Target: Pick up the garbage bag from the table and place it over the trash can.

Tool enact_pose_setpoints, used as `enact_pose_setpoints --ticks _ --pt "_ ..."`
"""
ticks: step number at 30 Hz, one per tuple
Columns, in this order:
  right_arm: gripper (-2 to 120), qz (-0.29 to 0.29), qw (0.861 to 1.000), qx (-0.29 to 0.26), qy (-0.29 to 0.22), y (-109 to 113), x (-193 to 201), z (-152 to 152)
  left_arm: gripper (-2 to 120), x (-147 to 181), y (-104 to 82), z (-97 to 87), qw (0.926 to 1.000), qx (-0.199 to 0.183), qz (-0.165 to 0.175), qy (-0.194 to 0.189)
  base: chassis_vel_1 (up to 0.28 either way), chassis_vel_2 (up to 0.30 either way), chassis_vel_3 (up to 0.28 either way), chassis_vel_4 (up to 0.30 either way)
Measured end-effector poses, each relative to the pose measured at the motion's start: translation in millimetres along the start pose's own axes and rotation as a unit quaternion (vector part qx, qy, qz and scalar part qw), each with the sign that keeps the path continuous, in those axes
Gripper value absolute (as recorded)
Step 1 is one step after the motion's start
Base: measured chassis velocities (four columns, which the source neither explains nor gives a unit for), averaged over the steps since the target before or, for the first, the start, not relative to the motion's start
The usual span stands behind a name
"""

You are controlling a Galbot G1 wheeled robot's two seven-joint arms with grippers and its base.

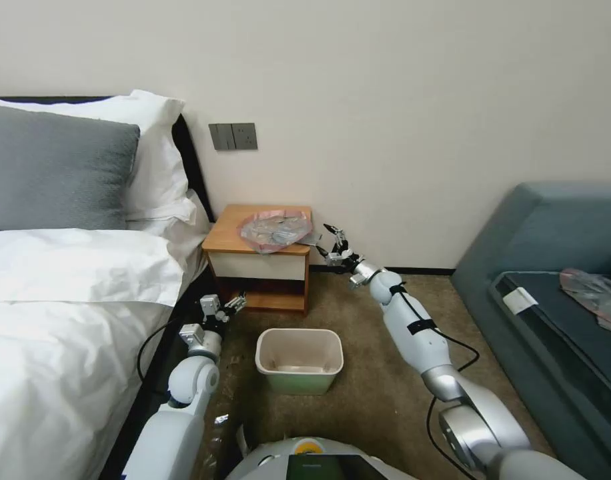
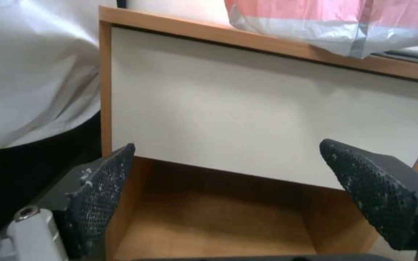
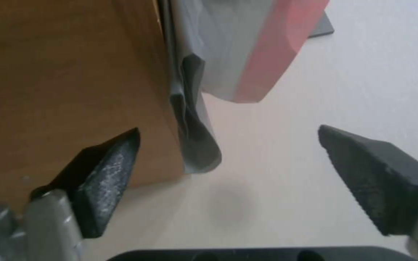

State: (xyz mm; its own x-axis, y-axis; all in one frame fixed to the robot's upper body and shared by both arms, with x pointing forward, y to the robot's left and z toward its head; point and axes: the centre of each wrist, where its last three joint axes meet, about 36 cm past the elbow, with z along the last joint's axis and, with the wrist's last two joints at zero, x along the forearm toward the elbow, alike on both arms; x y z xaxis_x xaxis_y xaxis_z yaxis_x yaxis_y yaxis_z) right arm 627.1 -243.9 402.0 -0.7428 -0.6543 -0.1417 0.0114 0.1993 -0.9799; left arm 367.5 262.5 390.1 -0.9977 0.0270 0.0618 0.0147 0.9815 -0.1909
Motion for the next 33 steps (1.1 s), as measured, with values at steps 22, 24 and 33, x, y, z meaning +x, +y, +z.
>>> enact_pose_setpoints --ticks 22,24,33 --pt "13 -0.004 1.000 -0.003 -0.003 0.5 -15.2 -12.2 98 -2.8 0.8 3.6 1.0000 0.001 -0.008 -0.004 0.000 0.000 0.000 0.000" --pt "3 -0.004 1.000 -0.005 -0.004 1.9 -16.9 -15.5 98 -2.9 0.1 3.6 1.0000 0.002 -0.009 -0.004 0.000 0.000 0.000 0.000" --pt "0 0.000 1.000 -0.005 -0.004 -3.0 -14.4 -17.6 98 -1.9 2.3 -4.3 0.9998 0.000 -0.011 -0.014 0.000 0.000 0.000 0.000"
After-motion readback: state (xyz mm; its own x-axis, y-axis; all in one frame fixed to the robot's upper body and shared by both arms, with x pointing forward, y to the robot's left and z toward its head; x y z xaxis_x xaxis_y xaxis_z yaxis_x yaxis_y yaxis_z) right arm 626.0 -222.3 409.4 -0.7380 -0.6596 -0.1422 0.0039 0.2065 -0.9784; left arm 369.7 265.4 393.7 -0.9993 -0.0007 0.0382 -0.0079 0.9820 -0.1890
